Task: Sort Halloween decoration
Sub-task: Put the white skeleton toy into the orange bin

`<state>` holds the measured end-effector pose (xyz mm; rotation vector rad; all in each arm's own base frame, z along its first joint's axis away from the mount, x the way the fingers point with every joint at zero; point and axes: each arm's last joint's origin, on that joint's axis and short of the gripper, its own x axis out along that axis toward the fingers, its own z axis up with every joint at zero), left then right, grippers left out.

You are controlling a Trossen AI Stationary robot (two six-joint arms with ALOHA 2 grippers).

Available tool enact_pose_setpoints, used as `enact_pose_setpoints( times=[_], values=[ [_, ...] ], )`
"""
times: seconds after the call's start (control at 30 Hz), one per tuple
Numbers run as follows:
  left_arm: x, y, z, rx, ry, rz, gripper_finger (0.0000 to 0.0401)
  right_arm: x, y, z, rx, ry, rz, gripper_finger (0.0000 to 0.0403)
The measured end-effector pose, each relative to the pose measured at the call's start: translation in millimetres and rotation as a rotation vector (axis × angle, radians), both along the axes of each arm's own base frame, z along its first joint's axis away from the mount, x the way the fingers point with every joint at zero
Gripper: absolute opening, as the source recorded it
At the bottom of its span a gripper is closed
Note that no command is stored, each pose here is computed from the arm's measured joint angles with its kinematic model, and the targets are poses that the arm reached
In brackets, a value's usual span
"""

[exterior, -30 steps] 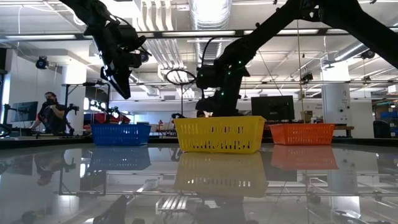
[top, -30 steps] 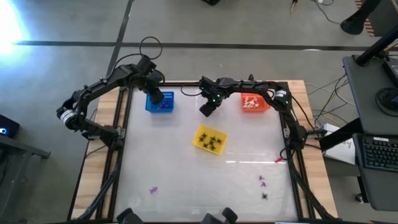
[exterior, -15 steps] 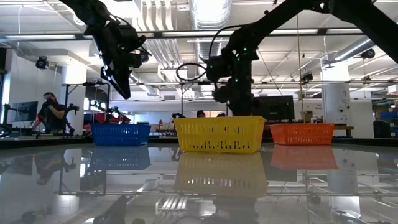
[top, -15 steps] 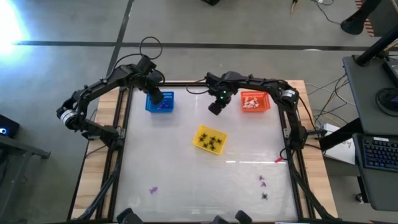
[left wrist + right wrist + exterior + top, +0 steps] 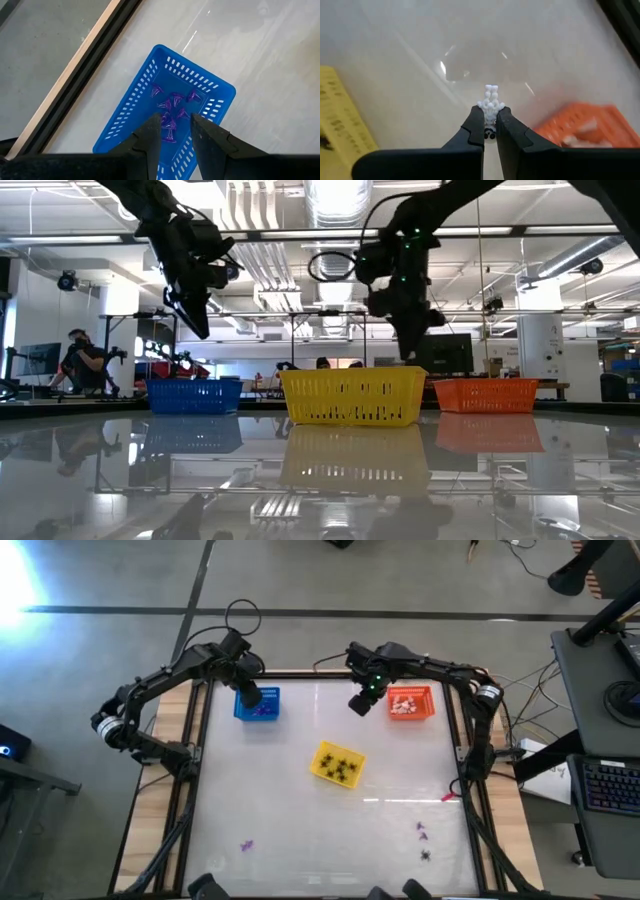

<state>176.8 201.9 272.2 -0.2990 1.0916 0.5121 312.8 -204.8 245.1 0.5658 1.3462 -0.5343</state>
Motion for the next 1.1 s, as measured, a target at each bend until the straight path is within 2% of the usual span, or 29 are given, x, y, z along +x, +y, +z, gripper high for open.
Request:
enact_pose_setpoints(
  times=[0.4, 0.67, 0.77, 0.87, 0.97, 1.1],
  values=[
    [-0.1, -0.1, -0.1, -0.001, 0.001, 0.0, 0.0089, -68.4, -1.0, -7.2, 0.036, 0.043, -0.167, 0.0013],
    [-0.3, -0.3, -0.2, -0.003, 0.004, 0.0, 0.0089, -105.2, -8.5, -29.3, 0.063, 0.077, -0.254, 0.0013],
    [-0.4, -0.4, -0.3, -0.005, 0.004, 0.0, 0.0089, -110.9, -10.0, -35.6, 0.076, 0.097, -0.257, 0.0013],
    [-0.5, -0.6, -0.3, -0.009, 0.004, 0.007, 0.0089, -112.6, -11.3, -36.4, 0.019, 0.145, -0.259, 0.0021],
    [-0.6, -0.6, -0.4, -0.011, 0.004, 0.01, 0.0089, -113.7, -13.1, -35.1, -0.039, 0.189, -0.254, 0.0043],
    [-0.6, -0.7, -0.4, -0.012, 0.004, 0.01, 0.0089, -112.3, -14.7, -31.4, -0.05, 0.18, -0.253, 0.0083]
  ],
)
